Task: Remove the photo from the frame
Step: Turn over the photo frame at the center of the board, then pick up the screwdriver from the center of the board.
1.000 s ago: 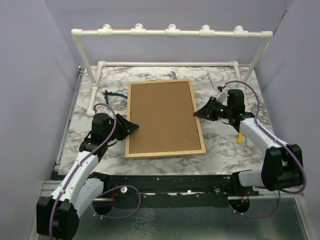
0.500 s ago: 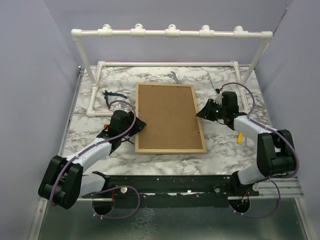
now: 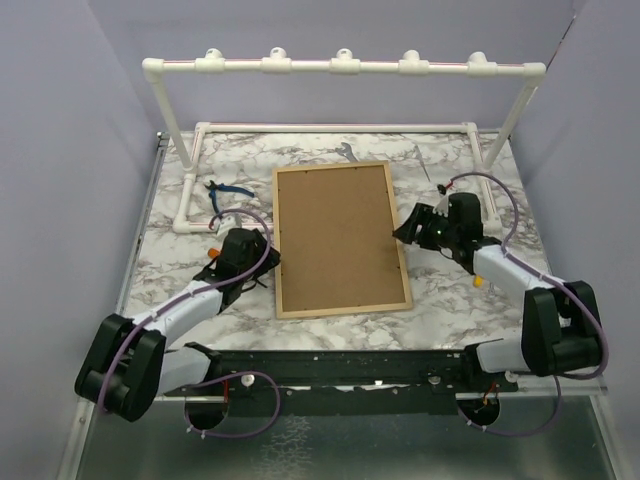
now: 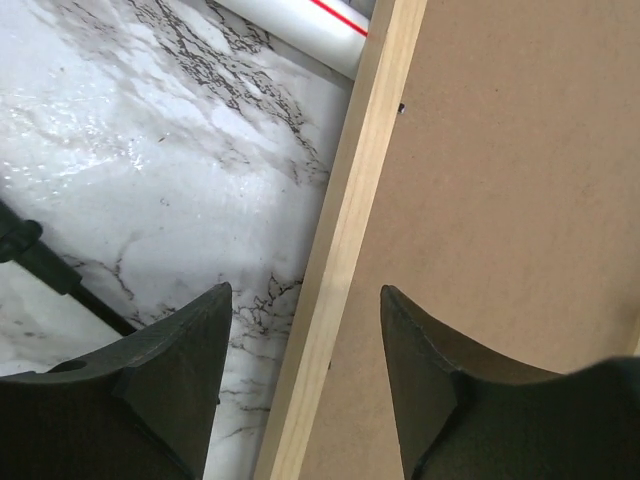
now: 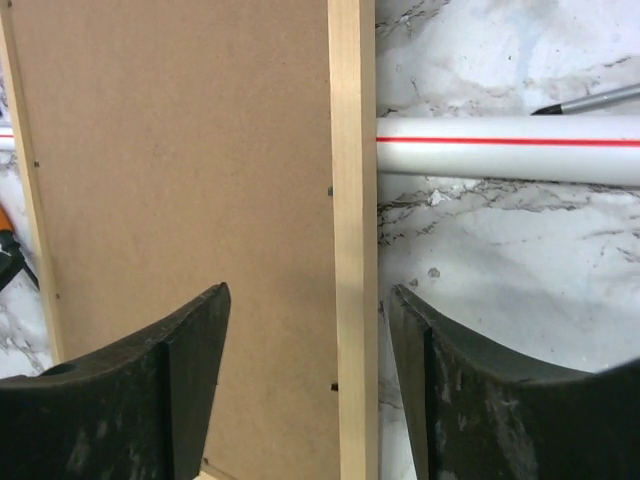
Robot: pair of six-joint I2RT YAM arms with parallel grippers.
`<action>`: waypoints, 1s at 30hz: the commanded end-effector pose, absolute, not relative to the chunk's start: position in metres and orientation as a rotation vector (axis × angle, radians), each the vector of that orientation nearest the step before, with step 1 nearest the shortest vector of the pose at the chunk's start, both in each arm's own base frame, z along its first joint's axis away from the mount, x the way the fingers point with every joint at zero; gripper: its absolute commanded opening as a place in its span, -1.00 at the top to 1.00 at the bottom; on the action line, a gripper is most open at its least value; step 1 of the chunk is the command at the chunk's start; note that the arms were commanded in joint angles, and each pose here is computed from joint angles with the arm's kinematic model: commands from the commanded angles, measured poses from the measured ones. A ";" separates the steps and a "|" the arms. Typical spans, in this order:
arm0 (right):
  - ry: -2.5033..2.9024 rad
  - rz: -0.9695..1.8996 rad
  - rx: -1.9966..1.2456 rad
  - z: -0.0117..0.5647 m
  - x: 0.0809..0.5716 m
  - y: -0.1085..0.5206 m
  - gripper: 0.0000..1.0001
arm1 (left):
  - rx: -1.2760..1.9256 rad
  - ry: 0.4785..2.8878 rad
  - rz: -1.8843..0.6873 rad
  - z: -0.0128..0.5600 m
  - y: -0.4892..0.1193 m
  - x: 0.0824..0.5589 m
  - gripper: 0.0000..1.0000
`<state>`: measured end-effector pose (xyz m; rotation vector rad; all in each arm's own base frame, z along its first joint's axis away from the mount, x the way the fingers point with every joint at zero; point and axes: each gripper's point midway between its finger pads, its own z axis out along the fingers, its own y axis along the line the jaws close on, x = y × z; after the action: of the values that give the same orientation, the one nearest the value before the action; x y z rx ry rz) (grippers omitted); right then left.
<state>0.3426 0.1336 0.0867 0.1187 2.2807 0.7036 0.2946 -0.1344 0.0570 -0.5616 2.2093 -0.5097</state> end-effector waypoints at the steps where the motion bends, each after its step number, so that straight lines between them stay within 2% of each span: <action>1: 2.276 0.594 0.125 0.090 0.330 0.118 -0.43 | -0.564 2.189 -0.411 0.075 -0.115 0.284 -0.28; 3: 2.242 0.537 0.146 0.106 0.329 0.108 -0.54 | -0.594 2.146 -0.322 0.096 -0.097 0.281 -0.50; 4: 2.216 0.509 0.162 0.116 0.329 0.103 -0.62 | -0.607 2.130 -0.277 0.107 -0.087 0.277 -0.86; 5: 2.179 0.484 0.170 0.129 0.330 0.098 -0.69 | -0.609 2.096 -0.258 0.122 -0.080 0.275 -0.96; 8: 2.057 0.423 0.208 0.169 0.330 0.084 -0.99 | -0.604 2.003 -0.222 0.167 -0.064 0.271 -0.98; 13: 1.906 0.423 0.250 0.223 0.319 0.075 -1.00 | -0.667 1.891 -0.141 0.222 -0.037 0.261 -0.98; 18: 1.910 0.344 0.298 0.242 0.311 0.060 -0.99 | -0.704 1.852 -0.064 0.249 -0.020 0.255 -0.98; 23: 1.915 0.249 0.335 0.241 0.308 0.044 -0.99 | -0.612 1.896 -0.094 0.251 -0.032 0.261 -0.98; 27: 1.903 0.061 0.630 0.224 0.299 0.003 -0.97 | -0.395 2.037 -0.311 0.224 -0.088 0.277 -0.98; 30: 1.893 -0.087 0.731 0.216 0.292 -0.021 -0.95 | -0.297 2.167 -0.479 0.196 -0.128 0.280 -0.98</action>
<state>0.3086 0.0252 0.2295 0.4957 1.9083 0.1752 0.2775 -0.0695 0.2323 -0.5103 1.9826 -0.2394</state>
